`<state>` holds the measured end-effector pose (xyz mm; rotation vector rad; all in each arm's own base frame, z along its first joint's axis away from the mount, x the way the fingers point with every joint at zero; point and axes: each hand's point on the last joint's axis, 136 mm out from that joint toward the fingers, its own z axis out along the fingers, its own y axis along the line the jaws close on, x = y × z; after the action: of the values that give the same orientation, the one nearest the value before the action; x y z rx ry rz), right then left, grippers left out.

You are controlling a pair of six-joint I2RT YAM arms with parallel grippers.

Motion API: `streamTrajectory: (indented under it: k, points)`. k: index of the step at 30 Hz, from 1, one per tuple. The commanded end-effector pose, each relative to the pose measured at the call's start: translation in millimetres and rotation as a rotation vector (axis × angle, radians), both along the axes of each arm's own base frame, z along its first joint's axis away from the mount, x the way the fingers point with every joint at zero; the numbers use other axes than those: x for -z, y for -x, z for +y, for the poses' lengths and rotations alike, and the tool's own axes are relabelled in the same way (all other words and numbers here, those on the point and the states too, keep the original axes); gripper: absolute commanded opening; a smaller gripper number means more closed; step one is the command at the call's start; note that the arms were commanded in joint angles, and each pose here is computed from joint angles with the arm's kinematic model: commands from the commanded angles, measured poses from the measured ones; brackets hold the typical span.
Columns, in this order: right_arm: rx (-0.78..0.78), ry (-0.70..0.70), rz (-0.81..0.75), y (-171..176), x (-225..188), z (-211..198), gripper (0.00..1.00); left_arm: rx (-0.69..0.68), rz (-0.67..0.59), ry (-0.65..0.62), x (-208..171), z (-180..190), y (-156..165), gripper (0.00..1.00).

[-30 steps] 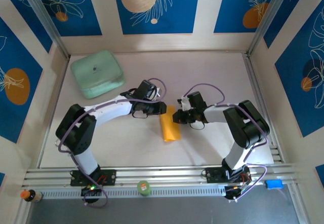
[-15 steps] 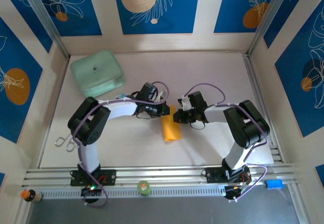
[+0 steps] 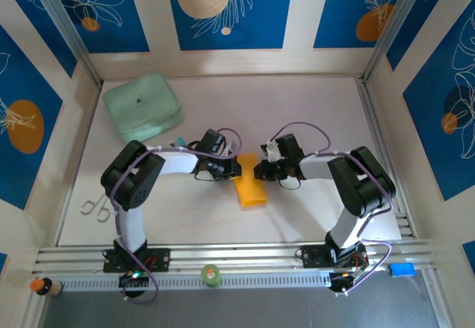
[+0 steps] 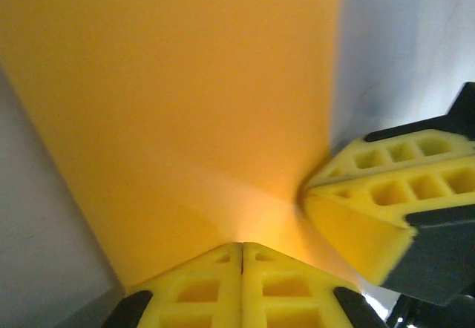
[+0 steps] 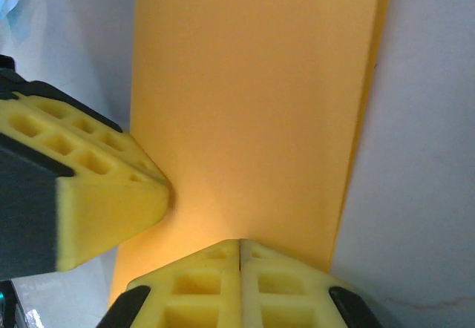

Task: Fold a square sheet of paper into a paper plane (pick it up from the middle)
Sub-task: First fold the square sheet of paper in half at the center of the table.

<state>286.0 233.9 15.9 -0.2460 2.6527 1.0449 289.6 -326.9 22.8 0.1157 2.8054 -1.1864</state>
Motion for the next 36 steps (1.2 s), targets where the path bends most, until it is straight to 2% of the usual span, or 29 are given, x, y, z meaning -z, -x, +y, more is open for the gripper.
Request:
streamTrajectory:
  k: [1,6,16,30,36]
  points:
    - [0.024,0.103,0.094,14,31,-20,0.00,0.000,0.014,-0.068,20,17,5,0.00]
    - [0.023,0.106,0.097,15,31,-20,0.00,0.005,0.014,-0.098,29,25,10,0.00]
    - [0.024,0.109,0.099,15,32,-20,0.00,0.006,-0.065,0.017,-24,2,-23,0.09]
    - [0.020,0.115,0.103,15,34,-20,0.00,-0.038,0.026,-0.025,24,18,-29,0.08]
    - [0.021,0.118,0.103,15,34,-20,0.00,-0.029,0.016,0.020,3,13,-36,0.09]
